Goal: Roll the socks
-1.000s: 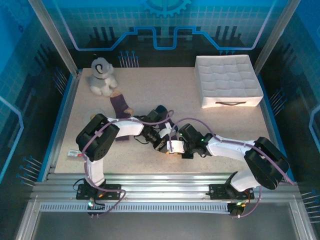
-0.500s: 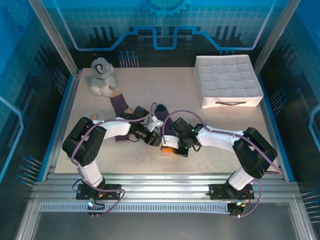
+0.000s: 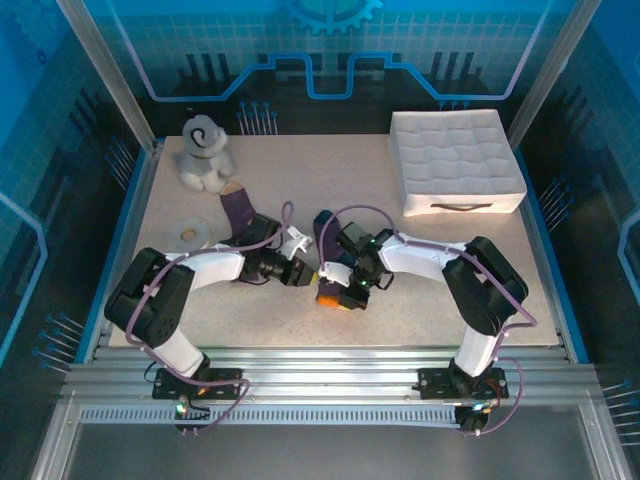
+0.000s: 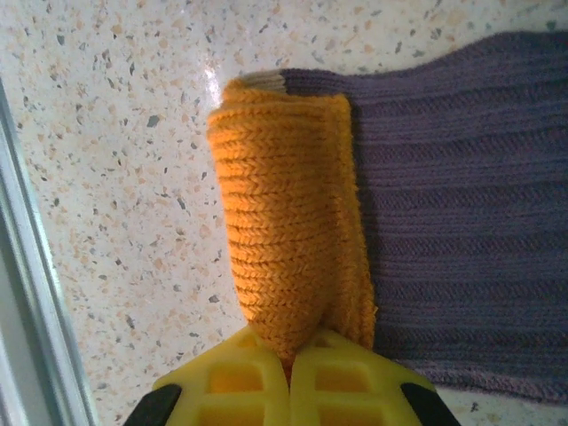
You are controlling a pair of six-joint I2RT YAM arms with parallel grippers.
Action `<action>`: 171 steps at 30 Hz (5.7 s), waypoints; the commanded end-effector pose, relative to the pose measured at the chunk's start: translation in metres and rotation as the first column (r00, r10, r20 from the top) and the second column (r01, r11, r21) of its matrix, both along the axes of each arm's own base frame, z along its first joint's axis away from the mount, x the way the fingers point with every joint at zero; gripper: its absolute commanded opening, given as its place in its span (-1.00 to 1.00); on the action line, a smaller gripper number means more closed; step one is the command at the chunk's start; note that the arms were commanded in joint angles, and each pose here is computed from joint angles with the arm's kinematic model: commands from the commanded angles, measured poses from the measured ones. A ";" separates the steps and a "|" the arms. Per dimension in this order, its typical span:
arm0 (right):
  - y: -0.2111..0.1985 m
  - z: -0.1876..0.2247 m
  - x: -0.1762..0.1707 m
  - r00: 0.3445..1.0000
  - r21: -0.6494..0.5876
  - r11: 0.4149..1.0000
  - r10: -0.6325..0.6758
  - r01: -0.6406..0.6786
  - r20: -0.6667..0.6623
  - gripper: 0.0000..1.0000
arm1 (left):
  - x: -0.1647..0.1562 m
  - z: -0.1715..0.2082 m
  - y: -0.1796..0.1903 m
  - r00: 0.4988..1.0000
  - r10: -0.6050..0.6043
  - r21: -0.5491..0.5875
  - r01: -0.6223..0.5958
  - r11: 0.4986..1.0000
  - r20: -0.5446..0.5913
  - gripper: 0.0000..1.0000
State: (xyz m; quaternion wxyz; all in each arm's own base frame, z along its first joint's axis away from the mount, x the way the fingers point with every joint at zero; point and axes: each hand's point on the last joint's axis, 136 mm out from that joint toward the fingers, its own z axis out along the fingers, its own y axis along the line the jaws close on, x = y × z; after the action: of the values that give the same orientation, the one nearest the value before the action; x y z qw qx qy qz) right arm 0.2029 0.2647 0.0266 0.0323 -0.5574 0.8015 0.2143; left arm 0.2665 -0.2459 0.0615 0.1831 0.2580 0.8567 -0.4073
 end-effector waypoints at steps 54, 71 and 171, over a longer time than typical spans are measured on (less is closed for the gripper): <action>-0.031 -0.029 0.014 0.854 -0.348 0.920 -0.323 0.181 -0.409 -0.85 | -0.033 -0.031 -0.051 0.398 -0.749 0.692 0.308 0.653 0.529 -0.27; -0.039 -0.001 0.027 0.818 -0.179 0.920 -0.392 0.349 -0.422 -0.54 | -0.052 -0.025 -0.049 0.718 -0.630 0.623 0.356 0.697 0.295 -1.00; -0.038 -0.041 0.007 0.702 -0.133 0.726 -0.687 0.675 -0.189 -1.00 | -0.045 0.006 -0.037 0.927 -0.242 0.250 0.172 0.953 0.288 -0.50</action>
State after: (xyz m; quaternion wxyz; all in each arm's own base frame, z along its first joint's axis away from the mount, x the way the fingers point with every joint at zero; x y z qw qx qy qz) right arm 0.2312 0.2602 0.0208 0.0623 -0.2030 0.9237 0.3189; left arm 0.2163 -0.2832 0.0538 0.1936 0.4000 0.8440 -0.3001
